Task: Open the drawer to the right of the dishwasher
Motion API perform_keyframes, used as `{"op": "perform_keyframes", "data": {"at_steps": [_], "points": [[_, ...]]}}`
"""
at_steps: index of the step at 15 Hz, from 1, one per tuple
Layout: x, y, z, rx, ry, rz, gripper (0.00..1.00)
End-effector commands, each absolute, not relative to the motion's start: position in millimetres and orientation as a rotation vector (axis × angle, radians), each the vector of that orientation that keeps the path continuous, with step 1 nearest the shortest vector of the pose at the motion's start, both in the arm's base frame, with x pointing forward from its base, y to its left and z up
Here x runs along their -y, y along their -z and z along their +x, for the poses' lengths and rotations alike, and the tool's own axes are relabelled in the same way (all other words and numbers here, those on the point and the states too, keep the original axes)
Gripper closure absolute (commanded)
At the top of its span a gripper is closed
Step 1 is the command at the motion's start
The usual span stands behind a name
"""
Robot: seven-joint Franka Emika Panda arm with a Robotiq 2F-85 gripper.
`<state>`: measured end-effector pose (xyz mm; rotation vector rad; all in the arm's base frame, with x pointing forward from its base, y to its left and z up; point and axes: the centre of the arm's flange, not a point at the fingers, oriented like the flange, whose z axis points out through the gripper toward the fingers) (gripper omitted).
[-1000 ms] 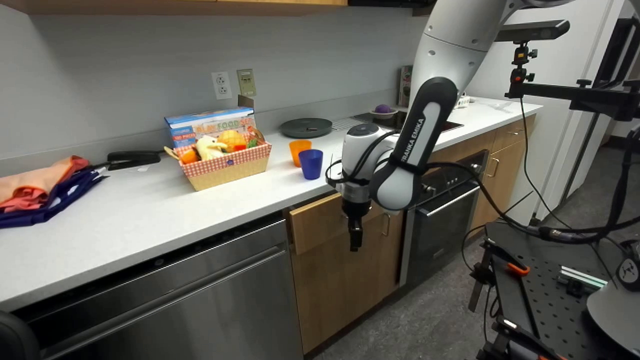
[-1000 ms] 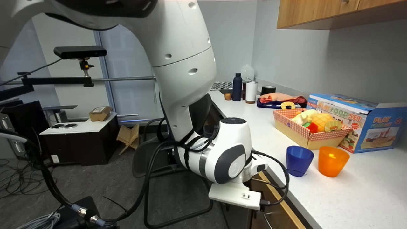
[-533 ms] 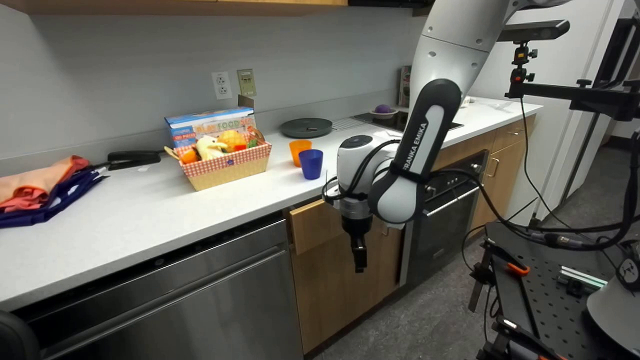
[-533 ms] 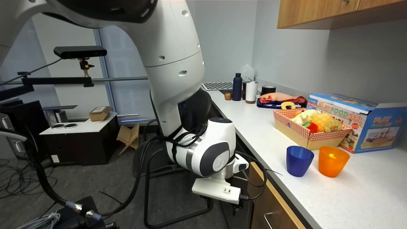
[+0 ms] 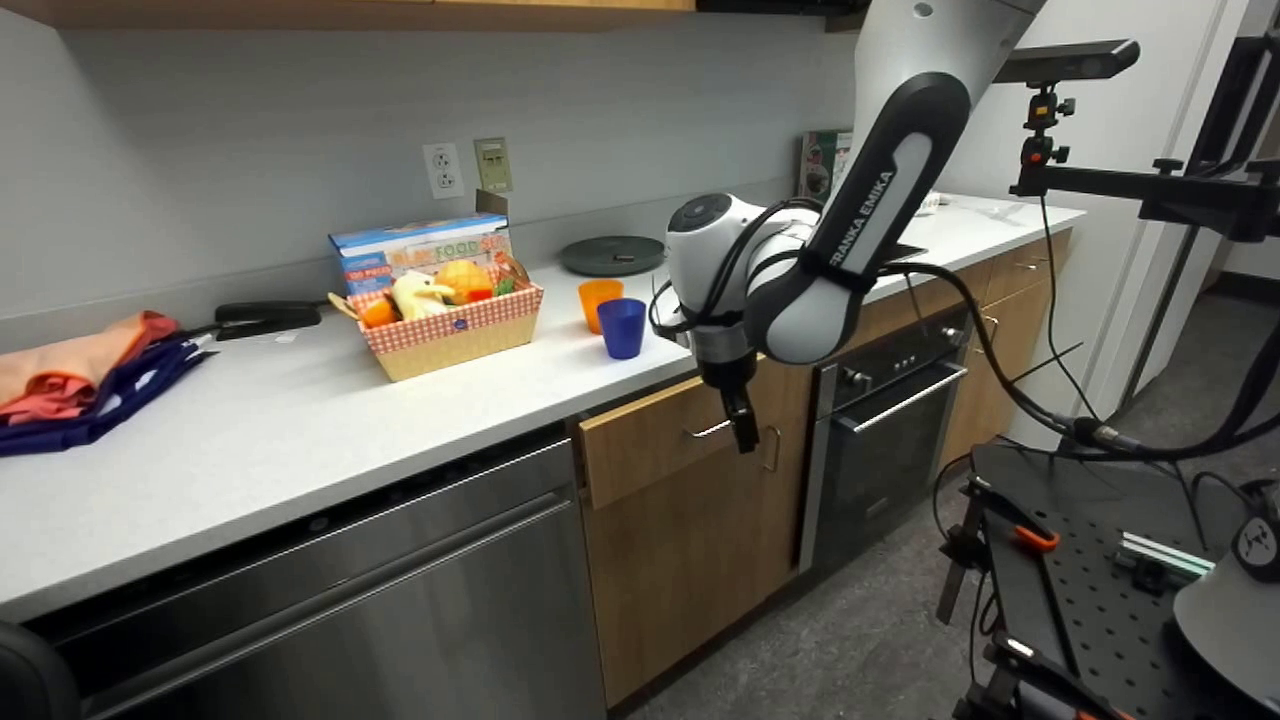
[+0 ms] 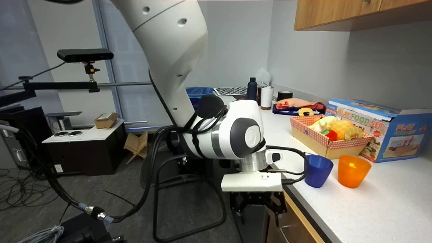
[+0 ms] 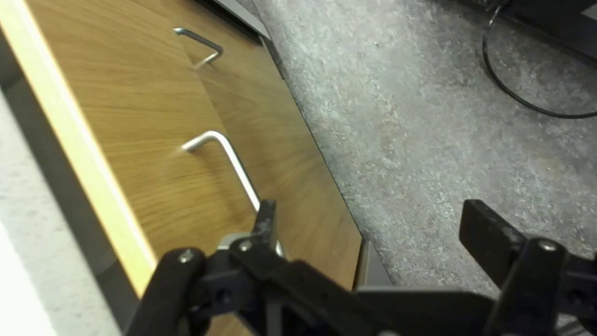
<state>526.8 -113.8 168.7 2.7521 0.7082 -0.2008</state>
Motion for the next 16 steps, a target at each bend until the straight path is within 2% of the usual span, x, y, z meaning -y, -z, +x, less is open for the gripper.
{"op": "perform_keyframes", "data": {"at_steps": [1,7,16], "points": [[131.0,-204.8,529.3,-0.704,0.184,2.672,0.0],[156.3,-231.0,553.3,-0.677,0.077,2.655,0.0],[173.5,-211.4,563.1,-0.656,0.029,2.764,0.0]]}}
